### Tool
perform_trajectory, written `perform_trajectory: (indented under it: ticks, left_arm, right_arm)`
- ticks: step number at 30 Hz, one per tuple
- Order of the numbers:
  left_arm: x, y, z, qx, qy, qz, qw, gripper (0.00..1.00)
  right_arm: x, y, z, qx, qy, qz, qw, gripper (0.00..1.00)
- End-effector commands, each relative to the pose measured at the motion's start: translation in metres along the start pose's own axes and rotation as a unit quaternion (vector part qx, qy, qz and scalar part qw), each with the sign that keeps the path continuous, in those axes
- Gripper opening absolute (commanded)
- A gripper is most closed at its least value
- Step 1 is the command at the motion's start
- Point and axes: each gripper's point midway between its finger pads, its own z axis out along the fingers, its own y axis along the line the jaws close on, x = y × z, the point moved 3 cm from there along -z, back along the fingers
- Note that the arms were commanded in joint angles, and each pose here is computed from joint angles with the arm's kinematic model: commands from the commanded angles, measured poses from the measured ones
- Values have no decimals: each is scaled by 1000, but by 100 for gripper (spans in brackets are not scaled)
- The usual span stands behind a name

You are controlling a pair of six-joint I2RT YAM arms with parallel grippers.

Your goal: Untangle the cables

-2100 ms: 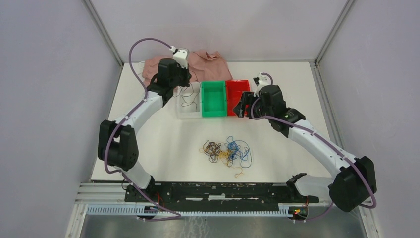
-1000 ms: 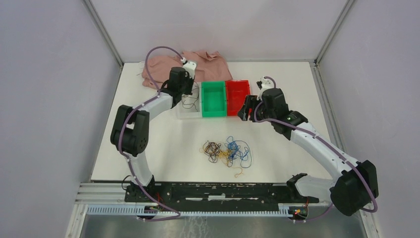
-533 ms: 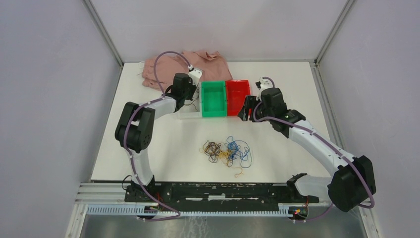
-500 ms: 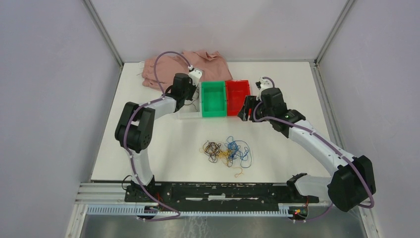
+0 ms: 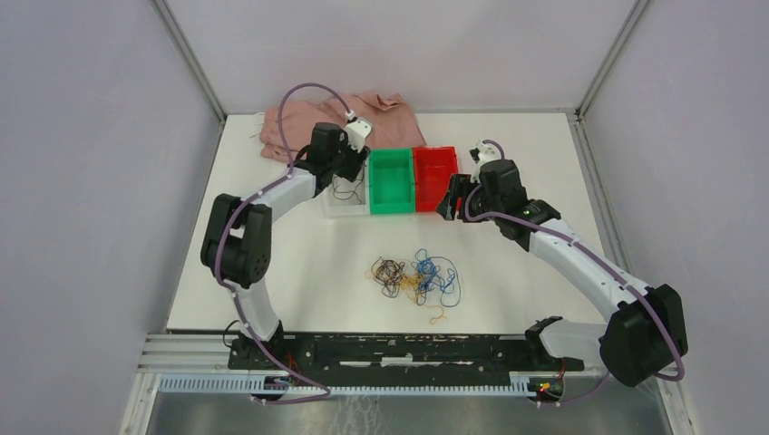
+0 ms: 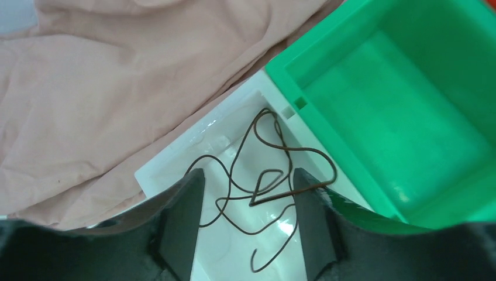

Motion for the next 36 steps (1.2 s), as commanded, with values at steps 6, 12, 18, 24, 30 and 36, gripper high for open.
perform_trajectory:
  ticks: [6, 12, 18, 24, 30, 36]
  left_arm:
    - [-25, -6, -51, 106, 23, 100, 989, 79]
    - [-23, 2, -66, 118, 38, 116, 985, 88]
    - [-55, -5, -73, 163, 11, 94, 982, 88]
    - [-49, -13, -63, 186, 18, 92, 978, 85]
    - [-24, -23, -59, 186, 44, 90, 978, 81]
    - [-20, -50, -98, 251, 51, 66, 964, 82]
  right_arm:
    - [-29, 15, -12, -28, -46, -7, 999, 69]
    - [-26, 14, -12, -33, -43, -4, 999, 69]
    - [-24, 13, -11, -33, -43, 0, 999, 69]
    - [-23, 11, -11, -31, -42, -1, 999, 69]
    - [-13, 4, -7, -21, -23, 6, 1000, 69]
    - [25, 0, 0, -40, 36, 28, 998, 67]
